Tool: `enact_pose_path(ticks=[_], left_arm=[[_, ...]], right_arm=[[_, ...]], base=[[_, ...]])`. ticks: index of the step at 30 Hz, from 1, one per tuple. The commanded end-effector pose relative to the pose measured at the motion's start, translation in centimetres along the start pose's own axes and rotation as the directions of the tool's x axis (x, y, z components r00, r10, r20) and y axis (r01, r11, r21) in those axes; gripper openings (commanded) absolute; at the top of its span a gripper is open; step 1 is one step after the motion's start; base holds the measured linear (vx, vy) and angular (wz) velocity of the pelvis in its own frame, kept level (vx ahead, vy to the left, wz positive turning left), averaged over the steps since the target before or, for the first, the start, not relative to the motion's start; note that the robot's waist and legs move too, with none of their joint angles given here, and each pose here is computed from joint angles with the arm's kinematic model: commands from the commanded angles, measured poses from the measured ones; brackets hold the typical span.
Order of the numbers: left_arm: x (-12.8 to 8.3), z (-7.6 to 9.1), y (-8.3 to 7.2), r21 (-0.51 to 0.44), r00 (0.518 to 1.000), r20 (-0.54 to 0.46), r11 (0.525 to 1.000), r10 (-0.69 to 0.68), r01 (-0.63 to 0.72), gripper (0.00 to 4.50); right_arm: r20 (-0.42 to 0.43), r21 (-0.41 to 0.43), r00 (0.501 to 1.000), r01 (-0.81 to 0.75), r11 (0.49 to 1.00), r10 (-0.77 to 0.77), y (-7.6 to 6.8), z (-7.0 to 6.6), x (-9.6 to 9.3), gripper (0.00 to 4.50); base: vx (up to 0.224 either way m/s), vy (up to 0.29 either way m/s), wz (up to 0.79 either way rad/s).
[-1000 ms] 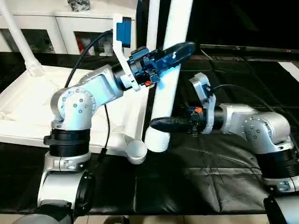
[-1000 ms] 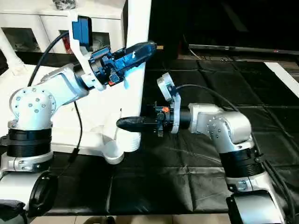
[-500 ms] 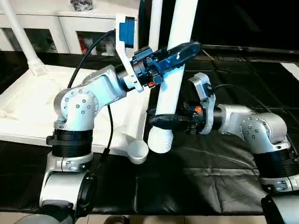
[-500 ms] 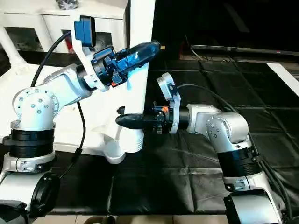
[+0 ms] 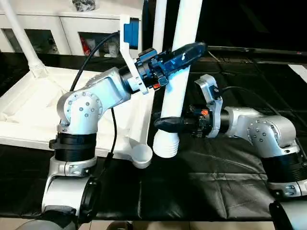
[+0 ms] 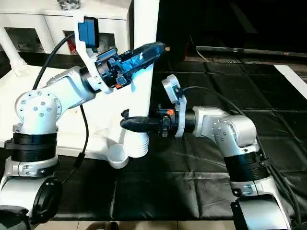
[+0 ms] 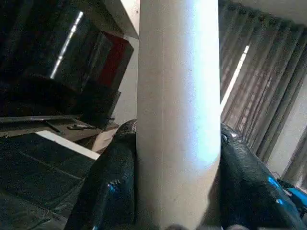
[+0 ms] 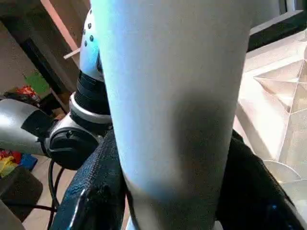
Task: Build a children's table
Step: Pick table leg
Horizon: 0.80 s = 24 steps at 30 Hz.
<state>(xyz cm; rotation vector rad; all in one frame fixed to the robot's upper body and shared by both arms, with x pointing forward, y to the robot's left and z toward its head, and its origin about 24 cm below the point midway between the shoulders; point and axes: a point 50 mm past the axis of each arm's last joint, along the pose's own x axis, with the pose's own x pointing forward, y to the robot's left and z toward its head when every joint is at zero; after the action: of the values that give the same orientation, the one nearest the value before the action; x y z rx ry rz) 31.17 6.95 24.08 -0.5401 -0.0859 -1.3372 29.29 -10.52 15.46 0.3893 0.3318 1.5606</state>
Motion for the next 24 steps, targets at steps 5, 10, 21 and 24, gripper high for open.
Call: enact_pose_path(ticks=[5, 10, 21, 24], left_arm=[[1.3, 0.7, -2.1, 0.039, 0.997, 0.052, 0.998, -0.053, 0.051, 2.88], [1.5, 0.7, -2.1, -0.007, 0.983, 0.186, 1.000, -0.004, 0.006, 2.97], [0.1, 3.6, -2.7, -0.039, 0.870, 0.490, 0.998, 0.062, -0.049, 2.97], [-0.5, 3.7, -2.1, -0.051, 0.860, 0.495, 0.992, 0.124, -0.114, 2.97]], right_arm=[[0.043, 0.034, 0.999, 0.031, 0.999, -0.033, -0.1, -0.9, 0.0, 1.95], [0.144, 0.053, 0.986, 0.073, 0.996, -0.080, -0.3, -1.4, 0.2, 1.95], [0.298, 0.070, 0.937, 0.167, 0.983, -0.181, -0.7, -1.4, 0.0, 1.89], [0.303, 0.064, 0.933, 0.183, 0.981, -0.194, -0.7, -1.4, 0.0, 1.89]], base=[[0.000, 0.000, 0.00], [0.000, 0.000, 0.00], [0.000, 0.000, 0.00], [0.000, 0.000, 0.00]])
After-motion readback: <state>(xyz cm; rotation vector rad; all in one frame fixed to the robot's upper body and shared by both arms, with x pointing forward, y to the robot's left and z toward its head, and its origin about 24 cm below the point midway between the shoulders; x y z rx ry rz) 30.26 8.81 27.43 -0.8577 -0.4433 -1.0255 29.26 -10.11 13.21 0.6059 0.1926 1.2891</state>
